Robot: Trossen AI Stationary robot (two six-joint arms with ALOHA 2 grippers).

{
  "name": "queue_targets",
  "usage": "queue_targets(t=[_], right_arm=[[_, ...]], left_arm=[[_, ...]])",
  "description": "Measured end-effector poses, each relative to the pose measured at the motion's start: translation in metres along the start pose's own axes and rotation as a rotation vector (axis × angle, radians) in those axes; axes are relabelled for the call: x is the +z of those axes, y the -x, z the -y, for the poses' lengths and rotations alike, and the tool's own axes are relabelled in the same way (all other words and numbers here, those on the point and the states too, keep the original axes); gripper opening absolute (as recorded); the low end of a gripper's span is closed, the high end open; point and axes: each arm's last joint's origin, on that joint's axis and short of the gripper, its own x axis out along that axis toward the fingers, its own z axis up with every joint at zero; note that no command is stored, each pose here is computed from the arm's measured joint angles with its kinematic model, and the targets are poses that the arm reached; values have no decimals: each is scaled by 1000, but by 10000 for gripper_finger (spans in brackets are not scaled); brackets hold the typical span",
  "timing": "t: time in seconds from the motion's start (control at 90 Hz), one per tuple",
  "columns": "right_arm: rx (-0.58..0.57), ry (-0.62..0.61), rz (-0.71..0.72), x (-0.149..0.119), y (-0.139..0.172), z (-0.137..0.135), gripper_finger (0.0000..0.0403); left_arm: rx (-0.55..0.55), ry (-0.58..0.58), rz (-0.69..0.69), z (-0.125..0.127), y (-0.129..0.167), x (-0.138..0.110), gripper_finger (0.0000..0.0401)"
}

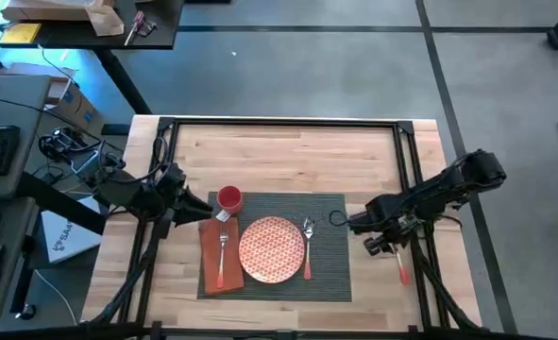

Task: Set table place
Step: Put the orange table knife to the right side of the orange spoon on the gray tablemat, then put the orange table knife on the gray tablemat to the right of the orange spoon

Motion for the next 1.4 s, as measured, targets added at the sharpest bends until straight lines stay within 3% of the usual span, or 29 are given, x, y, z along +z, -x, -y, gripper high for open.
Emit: queue_targets(t=[0.244,0.544,0.756,0.989,1.289,1.4], right_arm=[[104,10,-42,14,-25,5,139],[336,84,-75,16,-32,-14,10],[564,193,112,9,-22,-41,1],[618,246,260,-9,-10,-59,1],[687,324,250,-32,8,-77,1],[741,279,303,-32,18,-82,1]], left_arm=[[33,75,32,-4,-2,5,99],[19,106,54,-3,-3,8,99],[7,96,61,-2,-3,9,99],[-4,93,48,-2,-3,8,99],[-21,92,26,-1,-3,7,99],[-23,90,24,-1,-3,7,99]])
